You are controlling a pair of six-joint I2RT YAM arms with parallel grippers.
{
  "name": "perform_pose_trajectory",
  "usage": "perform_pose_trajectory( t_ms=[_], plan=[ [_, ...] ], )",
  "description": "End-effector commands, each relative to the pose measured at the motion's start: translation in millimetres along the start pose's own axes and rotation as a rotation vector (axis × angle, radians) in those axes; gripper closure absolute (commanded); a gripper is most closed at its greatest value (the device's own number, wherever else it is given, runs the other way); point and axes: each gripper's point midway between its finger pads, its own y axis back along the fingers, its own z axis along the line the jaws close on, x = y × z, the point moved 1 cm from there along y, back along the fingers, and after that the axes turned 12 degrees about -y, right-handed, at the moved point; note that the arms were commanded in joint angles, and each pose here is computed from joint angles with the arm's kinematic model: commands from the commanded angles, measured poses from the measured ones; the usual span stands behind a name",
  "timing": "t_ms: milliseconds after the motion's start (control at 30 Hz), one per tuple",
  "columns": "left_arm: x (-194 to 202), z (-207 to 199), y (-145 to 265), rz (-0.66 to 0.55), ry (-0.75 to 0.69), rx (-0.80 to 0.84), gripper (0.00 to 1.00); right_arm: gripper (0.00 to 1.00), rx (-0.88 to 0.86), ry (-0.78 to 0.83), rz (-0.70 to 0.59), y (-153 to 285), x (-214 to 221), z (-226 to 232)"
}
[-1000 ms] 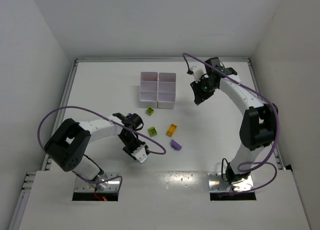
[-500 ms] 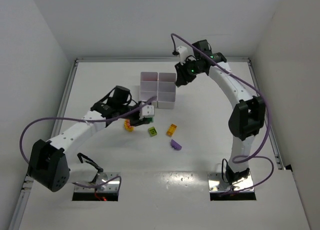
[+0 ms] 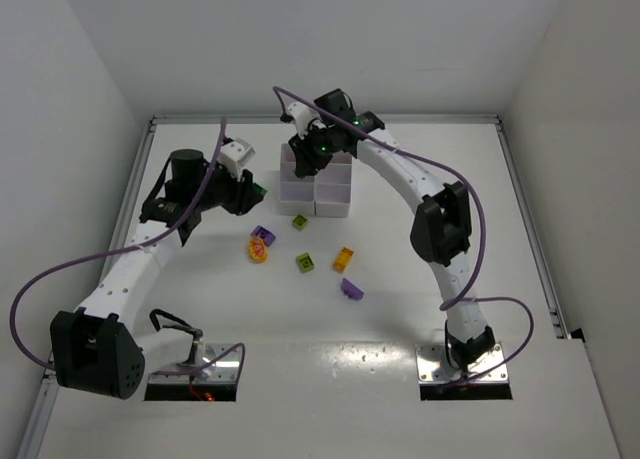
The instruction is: Sort the legos into containers by color
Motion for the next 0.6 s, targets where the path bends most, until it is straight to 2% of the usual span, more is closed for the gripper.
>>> perform_pose_trajectory(
  t_ms=[0, 200, 500, 567],
  plan=[
    [-21, 23, 10, -0.069, 0.094, -0.095, 0.88, 0.99, 0.026, 0.034, -0.068, -6, -27, 6],
    [-21, 24, 9, -0.102, 0.136, -0.101, 0.88, 0.99, 0.086, 0.05, -0.055, -28, -21, 2],
    [-19, 20, 12, -0.106, 0.125, -0.093, 0.88, 0.99, 0.206, 0.033, -0.073, -34, -24, -20],
    [-19, 20, 12, -0.105, 0.116, -0.094, 0.88, 0.95, 0.21, 0.03, -0.072, -39, -23, -18]
  ],
)
